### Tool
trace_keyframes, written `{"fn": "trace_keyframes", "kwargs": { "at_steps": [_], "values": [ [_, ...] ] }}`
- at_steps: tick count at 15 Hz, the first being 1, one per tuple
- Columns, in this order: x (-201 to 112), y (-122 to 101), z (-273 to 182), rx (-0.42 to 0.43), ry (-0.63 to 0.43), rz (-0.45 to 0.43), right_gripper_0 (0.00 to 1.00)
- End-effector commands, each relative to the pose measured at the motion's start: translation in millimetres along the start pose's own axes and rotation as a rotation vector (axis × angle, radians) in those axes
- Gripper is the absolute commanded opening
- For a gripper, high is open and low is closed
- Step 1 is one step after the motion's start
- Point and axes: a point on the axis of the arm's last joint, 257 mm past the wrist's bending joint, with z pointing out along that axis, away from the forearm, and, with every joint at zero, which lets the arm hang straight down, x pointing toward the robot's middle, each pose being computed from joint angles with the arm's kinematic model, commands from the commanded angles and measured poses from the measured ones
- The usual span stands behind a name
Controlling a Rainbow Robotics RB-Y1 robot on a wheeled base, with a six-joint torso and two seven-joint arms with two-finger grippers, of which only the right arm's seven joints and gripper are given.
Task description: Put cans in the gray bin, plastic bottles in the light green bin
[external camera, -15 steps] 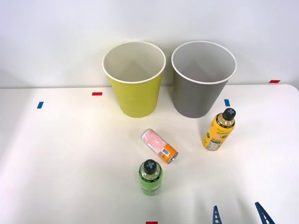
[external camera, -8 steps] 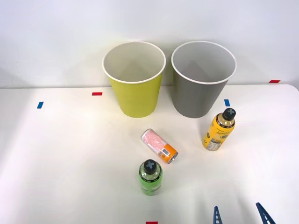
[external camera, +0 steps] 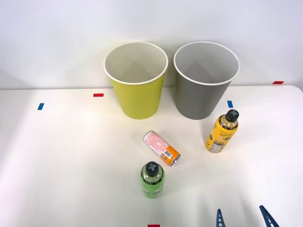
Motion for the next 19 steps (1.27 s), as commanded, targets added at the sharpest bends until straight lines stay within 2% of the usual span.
{"fn": "trace_keyframes", "kwargs": {
  "at_steps": [1, 19],
  "values": [
    [0.0, -0.1, 0.0, 0.0, 0.0, 0.0, 1.0],
    [0.0, -0.1, 0.0, 0.0, 0.0, 0.0, 1.0]
  ]
}}
